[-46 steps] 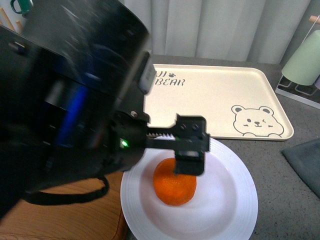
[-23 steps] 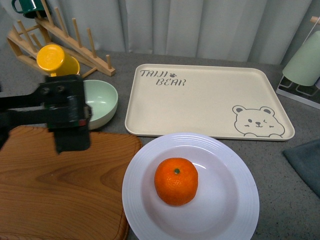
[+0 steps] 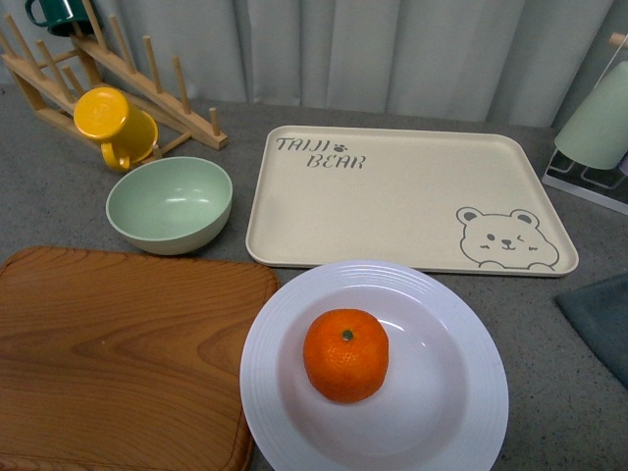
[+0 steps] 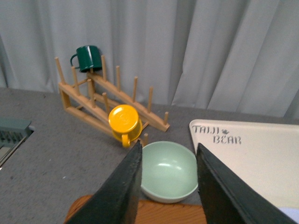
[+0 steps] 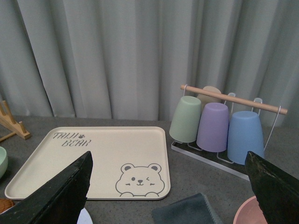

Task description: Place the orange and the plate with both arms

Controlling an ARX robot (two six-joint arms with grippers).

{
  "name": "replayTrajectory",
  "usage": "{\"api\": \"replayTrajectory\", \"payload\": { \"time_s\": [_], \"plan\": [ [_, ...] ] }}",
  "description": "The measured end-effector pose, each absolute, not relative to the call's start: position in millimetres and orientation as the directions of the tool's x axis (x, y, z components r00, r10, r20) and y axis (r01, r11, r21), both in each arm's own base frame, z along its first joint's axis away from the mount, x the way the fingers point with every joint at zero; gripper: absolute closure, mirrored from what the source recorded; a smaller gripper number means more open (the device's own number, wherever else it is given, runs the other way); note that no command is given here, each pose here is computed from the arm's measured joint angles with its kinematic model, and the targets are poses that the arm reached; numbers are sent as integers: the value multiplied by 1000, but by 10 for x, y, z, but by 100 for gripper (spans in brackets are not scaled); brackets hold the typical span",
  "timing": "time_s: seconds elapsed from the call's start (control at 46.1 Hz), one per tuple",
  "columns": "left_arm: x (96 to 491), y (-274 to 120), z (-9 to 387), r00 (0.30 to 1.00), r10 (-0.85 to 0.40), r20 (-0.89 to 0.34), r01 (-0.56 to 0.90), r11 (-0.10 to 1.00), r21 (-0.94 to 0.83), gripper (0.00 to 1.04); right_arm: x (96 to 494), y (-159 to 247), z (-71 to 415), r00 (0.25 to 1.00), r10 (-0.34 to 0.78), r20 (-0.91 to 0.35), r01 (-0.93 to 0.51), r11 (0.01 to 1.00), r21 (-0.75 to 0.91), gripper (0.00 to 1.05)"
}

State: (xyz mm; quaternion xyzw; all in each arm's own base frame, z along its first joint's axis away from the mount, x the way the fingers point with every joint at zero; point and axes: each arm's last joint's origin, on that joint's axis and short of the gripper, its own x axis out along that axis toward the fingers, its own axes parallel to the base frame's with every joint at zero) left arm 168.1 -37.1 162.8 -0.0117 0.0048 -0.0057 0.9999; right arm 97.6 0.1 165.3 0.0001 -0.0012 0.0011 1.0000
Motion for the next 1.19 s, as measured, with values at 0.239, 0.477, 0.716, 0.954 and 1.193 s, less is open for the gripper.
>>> {"api": "replayTrajectory", "payload": {
  "time_s": [0.239, 0.477, 0.716, 0.954, 1.193],
  "plan": [
    [1507, -209, 1629, 1000, -10, -11, 10, 1000, -9, 101, 976, 1, 1653, 1000, 2, 2, -2, 1000, 1, 9],
    [1406, -130, 1673, 1000, -4, 2, 4, 1000, -8, 101, 976, 1, 1653, 1000, 2, 2, -2, 1000, 0, 9],
    [1320, -5, 1711, 1000, 3, 14, -3, 1000, -8, 101, 976, 1, 1653, 1000, 2, 2, -2, 1000, 1, 9],
    [1235, -2, 1731, 1000, 0, 21, 1, 1000, -7, 101, 976, 1, 1653, 1000, 2, 2, -2, 1000, 0, 9],
    [1163, -2, 1737, 1000, -1, 23, 1, 1000, -7, 101, 976, 1, 1653, 1000, 2, 2, -2, 1000, 0, 9]
  ]
}}
